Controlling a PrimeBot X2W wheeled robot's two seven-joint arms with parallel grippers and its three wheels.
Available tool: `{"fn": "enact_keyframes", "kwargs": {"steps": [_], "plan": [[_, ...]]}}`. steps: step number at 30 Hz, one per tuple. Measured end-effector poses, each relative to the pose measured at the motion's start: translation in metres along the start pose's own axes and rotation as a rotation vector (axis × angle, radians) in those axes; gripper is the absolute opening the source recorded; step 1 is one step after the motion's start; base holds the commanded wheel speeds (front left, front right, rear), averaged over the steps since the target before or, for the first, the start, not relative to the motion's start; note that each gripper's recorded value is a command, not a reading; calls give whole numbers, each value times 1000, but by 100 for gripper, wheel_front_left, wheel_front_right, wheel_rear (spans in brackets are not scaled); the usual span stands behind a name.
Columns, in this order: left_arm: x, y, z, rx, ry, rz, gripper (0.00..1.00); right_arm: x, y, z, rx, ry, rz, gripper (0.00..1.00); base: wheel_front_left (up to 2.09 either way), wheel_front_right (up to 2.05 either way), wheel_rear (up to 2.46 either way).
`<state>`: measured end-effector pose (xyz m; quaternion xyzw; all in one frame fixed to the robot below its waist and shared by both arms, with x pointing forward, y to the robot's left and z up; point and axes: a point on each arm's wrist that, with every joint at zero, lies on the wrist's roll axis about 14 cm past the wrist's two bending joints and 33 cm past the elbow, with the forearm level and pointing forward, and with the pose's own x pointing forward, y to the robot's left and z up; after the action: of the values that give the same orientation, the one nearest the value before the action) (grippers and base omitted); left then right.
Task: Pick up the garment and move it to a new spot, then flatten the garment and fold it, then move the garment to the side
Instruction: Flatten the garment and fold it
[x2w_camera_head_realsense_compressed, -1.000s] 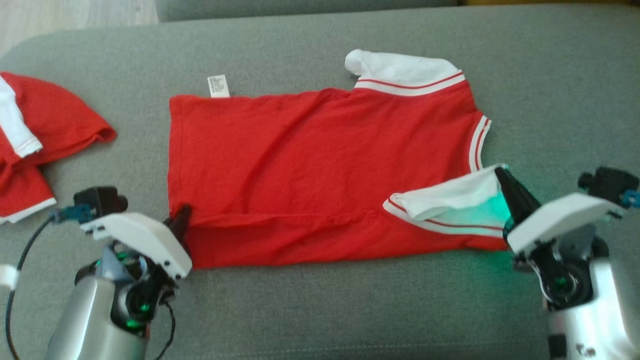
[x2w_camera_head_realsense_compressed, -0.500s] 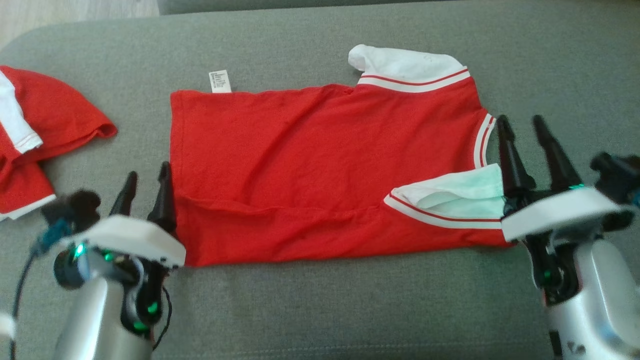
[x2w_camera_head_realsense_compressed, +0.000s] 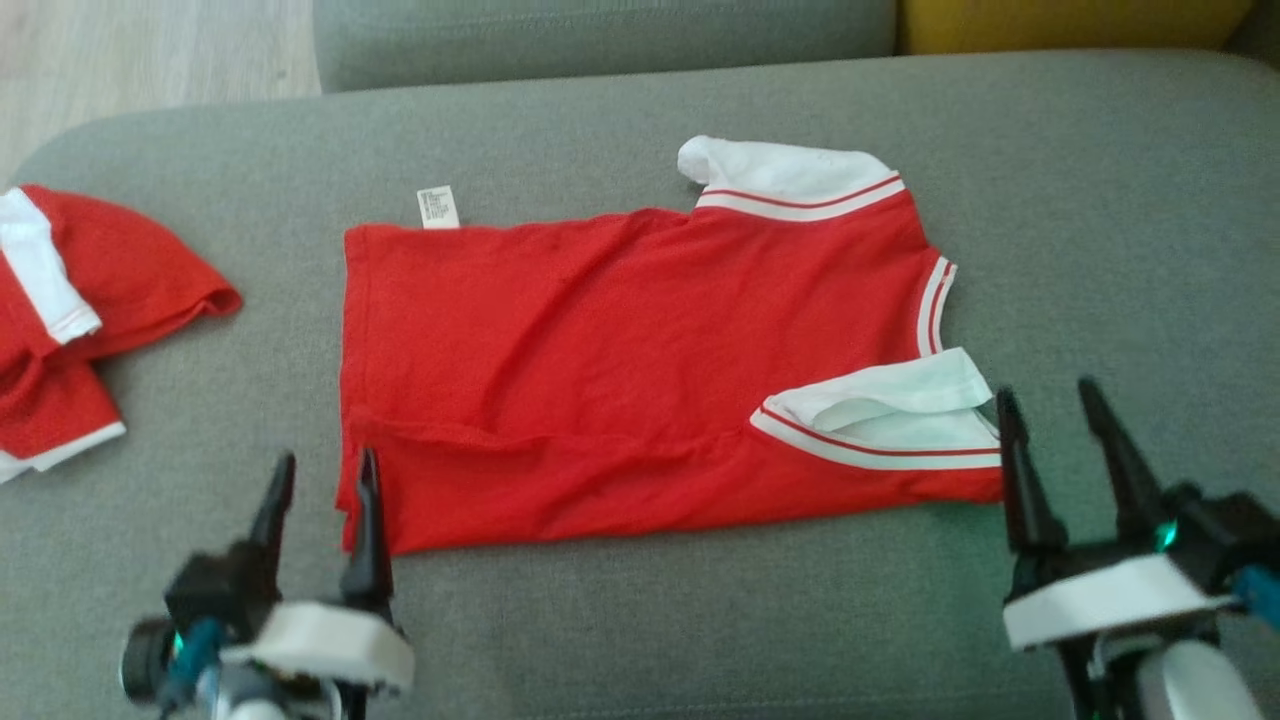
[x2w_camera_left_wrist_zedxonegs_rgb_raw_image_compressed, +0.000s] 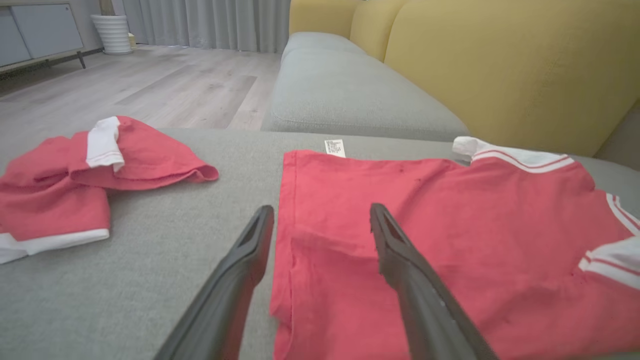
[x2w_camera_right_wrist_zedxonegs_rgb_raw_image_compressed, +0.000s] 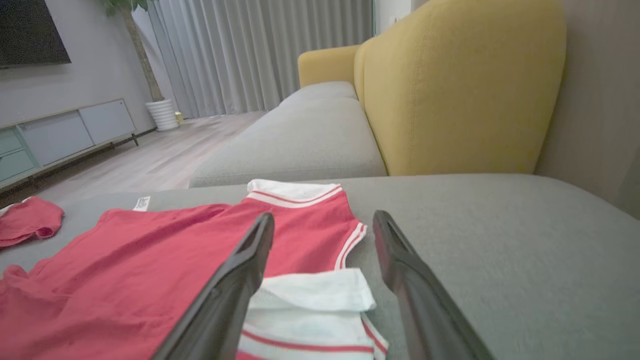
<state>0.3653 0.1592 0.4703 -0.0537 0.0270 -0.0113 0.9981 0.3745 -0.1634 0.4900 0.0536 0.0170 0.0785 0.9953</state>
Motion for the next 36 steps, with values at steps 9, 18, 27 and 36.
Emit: {"fn": "enact_keyframes", "kwargs": {"steps": [9, 18, 27, 36], "plan": [[-22, 0, -10, 11, 32, 5, 100, -22, -1, -5, 20, 26, -34, 100, 0, 0, 0], [-25, 2, -13, 14, 41, 11, 100, -21, 0, -2, 23, 25, -33, 100, 0, 0, 0], [-25, -4, -44, -33, 174, -30, 100, -24, -11, -41, 53, 172, -74, 100, 0, 0, 0], [-9, 5, -88, -79, 349, -24, 100, -15, -23, -104, 87, 424, -110, 100, 0, 0, 0]]}}
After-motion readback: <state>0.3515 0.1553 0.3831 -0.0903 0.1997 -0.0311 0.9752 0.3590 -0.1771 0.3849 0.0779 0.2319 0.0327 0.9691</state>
